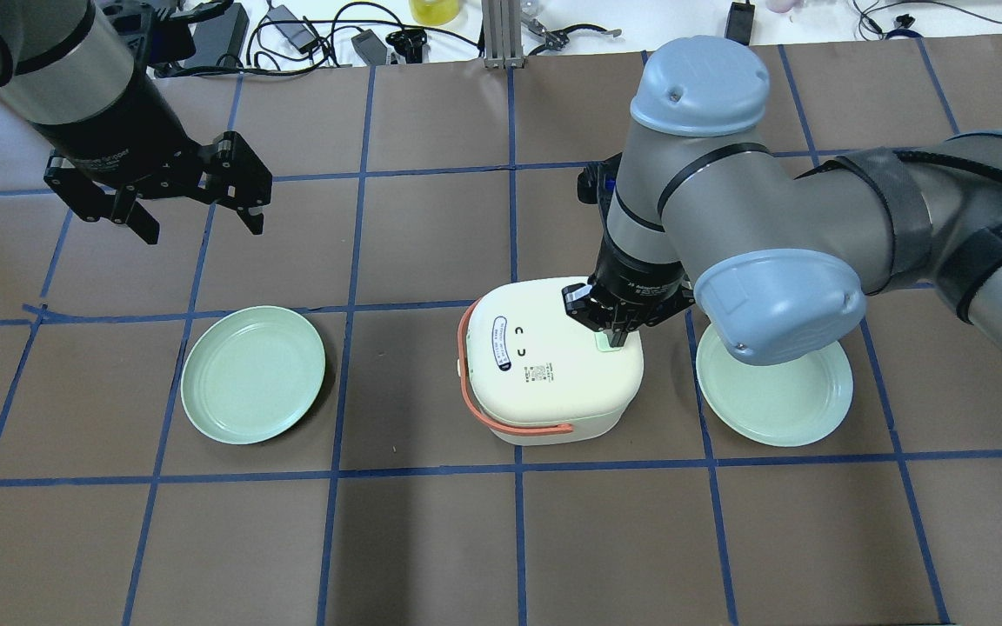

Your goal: Press rice cooker button

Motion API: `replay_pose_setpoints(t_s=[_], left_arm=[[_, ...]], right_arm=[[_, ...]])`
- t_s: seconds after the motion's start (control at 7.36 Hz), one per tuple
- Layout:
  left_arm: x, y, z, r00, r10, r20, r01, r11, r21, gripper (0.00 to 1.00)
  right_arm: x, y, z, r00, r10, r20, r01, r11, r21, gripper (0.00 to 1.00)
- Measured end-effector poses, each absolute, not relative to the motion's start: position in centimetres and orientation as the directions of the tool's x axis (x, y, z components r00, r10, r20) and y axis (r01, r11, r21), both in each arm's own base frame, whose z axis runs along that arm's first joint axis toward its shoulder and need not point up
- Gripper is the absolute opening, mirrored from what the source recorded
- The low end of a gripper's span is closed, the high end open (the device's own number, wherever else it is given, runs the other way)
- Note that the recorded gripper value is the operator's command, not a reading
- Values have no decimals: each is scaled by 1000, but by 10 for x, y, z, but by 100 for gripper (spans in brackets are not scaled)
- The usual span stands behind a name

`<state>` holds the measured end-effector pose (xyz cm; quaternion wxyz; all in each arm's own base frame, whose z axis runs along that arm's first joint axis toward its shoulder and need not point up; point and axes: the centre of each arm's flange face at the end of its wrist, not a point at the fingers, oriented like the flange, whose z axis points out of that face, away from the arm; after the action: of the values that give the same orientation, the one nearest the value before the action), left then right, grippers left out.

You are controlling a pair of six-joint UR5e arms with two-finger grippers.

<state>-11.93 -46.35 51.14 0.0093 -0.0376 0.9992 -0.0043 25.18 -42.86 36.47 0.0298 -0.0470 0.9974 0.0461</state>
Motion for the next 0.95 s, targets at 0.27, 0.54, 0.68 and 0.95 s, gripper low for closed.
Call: replay_pose_setpoints(t_s=[0.27, 0.54, 0.68, 0.95], left_arm=[[-119, -464, 511, -997, -76, -18, -75, 997, -9, 100], [-119, -463, 511, -997, -75, -18, -74, 997, -9, 100], [-119, -464, 511, -997, -74, -18, -74, 997, -9, 100], [-119, -464, 511, -997, -75, -18, -75, 997, -9, 100]], right_arm=[[253, -431, 361, -994, -92, -64, -97, 991, 87, 9], [253, -432, 359, -993, -94, -65, -99, 991, 88, 9], [253, -432, 359, -993, -94, -65, -99, 991, 88, 10], [253, -432, 359, -993, -94, -64, -100, 991, 87, 13]])
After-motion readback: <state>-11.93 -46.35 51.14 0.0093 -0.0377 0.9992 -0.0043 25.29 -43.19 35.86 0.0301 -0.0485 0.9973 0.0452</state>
